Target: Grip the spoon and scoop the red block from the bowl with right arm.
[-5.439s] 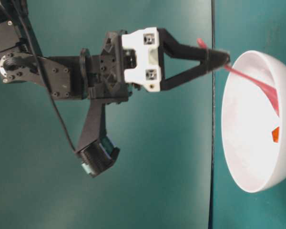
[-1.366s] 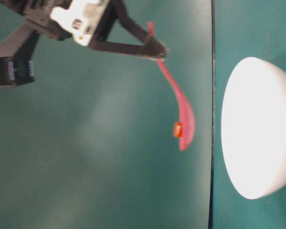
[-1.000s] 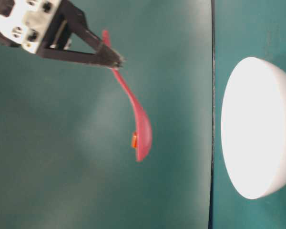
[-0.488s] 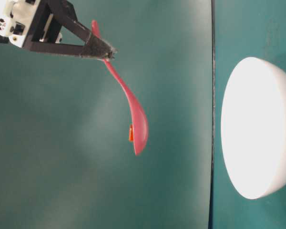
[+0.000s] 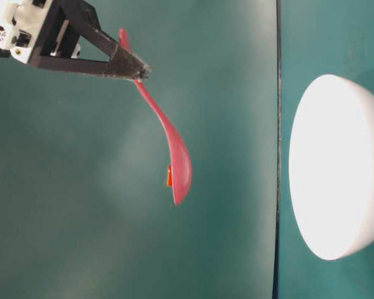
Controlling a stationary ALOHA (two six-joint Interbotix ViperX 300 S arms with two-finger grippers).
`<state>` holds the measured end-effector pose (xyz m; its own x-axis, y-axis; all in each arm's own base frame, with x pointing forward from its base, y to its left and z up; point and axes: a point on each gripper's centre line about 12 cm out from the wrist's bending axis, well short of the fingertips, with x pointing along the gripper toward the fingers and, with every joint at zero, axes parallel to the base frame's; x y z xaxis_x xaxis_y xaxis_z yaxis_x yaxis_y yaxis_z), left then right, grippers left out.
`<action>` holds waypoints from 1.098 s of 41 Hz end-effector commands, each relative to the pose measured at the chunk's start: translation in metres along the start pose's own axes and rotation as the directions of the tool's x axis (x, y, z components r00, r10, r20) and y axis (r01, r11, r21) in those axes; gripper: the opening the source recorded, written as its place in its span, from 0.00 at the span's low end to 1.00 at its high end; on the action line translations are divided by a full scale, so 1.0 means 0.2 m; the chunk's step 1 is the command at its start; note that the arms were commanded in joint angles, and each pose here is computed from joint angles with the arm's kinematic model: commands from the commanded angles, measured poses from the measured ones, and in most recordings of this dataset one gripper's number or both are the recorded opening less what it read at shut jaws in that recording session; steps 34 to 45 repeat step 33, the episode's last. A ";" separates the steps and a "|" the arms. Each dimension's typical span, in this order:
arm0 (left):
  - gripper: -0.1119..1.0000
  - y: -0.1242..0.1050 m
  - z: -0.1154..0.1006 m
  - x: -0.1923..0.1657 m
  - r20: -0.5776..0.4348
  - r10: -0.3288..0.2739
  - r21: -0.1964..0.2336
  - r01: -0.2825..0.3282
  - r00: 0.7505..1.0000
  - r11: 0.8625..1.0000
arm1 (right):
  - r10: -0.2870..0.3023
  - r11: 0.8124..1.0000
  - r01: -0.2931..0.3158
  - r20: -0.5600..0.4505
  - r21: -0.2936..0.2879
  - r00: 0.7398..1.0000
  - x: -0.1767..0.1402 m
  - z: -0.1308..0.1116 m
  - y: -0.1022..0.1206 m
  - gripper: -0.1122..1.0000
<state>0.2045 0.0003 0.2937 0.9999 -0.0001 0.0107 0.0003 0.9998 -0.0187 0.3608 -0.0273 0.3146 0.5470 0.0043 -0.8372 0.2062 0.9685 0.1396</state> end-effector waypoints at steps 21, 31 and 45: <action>0.11 0.00 0.03 0.01 0.035 -0.003 0.001 0.003 0.999 1.000 | 0.006 1.000 -0.006 0.055 -0.007 0.998 -0.08 0.03 0.01 0.32; 0.11 0.00 0.04 0.01 0.041 -0.004 0.001 0.004 0.999 1.000 | 0.004 1.000 -0.004 0.055 -0.009 0.998 -0.07 0.02 0.01 0.32; 0.11 0.00 0.04 0.01 0.041 -0.004 0.001 0.004 0.999 1.000 | 0.005 1.000 -0.004 0.056 -0.009 0.998 -0.07 0.02 0.01 0.31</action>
